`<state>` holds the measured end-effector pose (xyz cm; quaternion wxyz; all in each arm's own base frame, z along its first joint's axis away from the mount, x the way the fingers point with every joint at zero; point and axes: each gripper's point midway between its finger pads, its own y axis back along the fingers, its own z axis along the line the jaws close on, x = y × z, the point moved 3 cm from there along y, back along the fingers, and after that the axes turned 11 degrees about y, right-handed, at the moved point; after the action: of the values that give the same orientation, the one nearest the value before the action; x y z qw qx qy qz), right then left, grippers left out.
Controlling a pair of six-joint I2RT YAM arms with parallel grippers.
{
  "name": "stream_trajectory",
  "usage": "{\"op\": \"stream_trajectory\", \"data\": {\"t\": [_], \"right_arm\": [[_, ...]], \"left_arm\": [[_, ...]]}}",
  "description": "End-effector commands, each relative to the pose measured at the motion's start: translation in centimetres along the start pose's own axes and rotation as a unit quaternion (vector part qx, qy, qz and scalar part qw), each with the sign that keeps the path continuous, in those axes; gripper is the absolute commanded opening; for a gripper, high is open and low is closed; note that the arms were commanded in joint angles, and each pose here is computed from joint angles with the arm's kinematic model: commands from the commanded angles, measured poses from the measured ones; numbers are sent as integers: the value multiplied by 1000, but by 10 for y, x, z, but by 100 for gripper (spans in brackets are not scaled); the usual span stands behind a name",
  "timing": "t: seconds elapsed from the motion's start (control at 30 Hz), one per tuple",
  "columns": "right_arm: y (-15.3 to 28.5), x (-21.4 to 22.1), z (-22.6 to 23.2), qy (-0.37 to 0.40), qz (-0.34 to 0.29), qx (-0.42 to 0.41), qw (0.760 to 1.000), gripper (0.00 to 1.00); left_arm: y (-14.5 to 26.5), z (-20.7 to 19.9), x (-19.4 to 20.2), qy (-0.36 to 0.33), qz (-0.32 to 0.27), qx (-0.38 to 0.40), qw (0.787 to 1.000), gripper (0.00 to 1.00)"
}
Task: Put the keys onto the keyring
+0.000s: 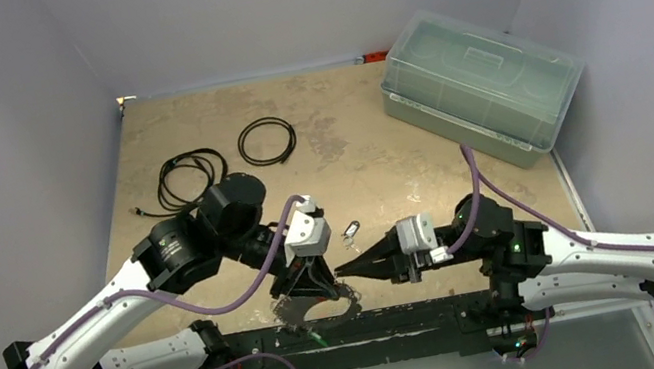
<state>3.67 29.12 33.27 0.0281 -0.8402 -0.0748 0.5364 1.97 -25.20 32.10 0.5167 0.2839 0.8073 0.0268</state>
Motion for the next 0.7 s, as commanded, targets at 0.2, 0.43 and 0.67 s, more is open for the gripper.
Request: {"op": "stream_trajectory", "data": {"t": [0.2,0.43,0.67], "right_arm": [[22,-20,-57,-139,3,222,965,0],[25,-16,-63,-206,1,263,943,0],[33,-11,-75,-255,7,323,911,0]], "left_arm": [[27,29,-40,-98,-72,-167,978,6],[28,46,-45,-98,-81,-208,970,0],[38,60,-48,-104,-96,-266,954,0]]}}
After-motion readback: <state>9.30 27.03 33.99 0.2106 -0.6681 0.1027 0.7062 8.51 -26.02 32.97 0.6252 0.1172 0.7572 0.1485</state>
